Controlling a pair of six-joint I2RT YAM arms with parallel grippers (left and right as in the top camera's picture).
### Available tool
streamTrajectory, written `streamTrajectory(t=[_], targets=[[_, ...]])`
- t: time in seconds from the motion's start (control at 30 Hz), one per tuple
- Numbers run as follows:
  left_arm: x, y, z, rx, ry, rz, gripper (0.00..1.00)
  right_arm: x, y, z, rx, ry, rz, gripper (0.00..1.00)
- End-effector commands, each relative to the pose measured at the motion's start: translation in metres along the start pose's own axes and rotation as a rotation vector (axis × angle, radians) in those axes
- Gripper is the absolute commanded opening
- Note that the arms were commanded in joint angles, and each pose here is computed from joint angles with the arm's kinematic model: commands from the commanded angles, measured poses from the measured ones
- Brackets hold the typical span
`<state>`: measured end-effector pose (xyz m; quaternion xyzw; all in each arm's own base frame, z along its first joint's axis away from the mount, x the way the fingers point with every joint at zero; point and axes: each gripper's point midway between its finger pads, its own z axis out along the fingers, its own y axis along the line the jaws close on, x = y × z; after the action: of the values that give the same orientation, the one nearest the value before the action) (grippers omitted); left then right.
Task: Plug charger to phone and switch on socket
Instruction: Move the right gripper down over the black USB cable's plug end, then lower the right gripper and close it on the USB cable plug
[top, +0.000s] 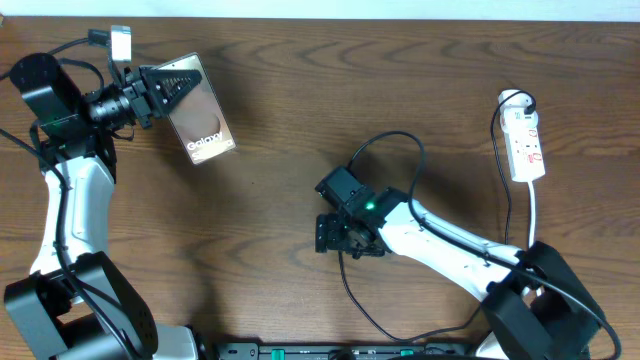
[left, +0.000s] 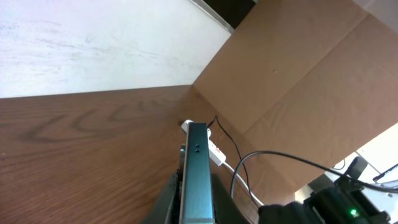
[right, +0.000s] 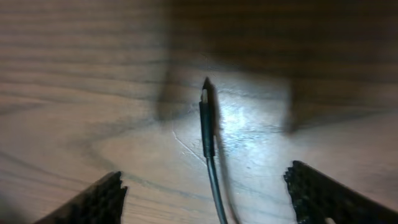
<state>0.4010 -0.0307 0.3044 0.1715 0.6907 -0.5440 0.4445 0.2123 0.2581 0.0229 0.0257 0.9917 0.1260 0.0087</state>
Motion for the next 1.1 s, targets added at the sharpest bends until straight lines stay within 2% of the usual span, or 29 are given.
streamTrajectory(t=[0.0,0.1,0.37,0.6,0.83,1.07], targets=[[-0.0019,-0.0098,-0.0002,0.022,0.010,0.038,0.07,0.0084,-0.0086,0.0233,0.051,0.050,0.035,0.75],[-0.0019,-0.0098,-0.0002,0.022,0.010,0.042,0.07,0.0098,-0.0093,0.0295,0.055,0.066,0.038,0.72],[-0.0020,-0.0097,-0.0002,0.022,0.009,0.061,0.07,0.0077,-0.0099,0.0291,0.061,0.054,0.037,0.72],[-0.0020,-0.0098,-0.0002,0.022,0.009,0.061,0.08,0.0068,-0.0099,0.0293,0.062,0.050,0.036,0.45],[-0.0020,-0.0098,-0.0002,0.022,0.009,0.060,0.08,0.0067,-0.0099,0.0293,0.062,0.050,0.036,0.32],[-0.0020,-0.0098,-0.0002,0.022,0.009,0.060,0.08,0.0014,-0.0113,0.0289,0.062,0.034,0.044,0.36]])
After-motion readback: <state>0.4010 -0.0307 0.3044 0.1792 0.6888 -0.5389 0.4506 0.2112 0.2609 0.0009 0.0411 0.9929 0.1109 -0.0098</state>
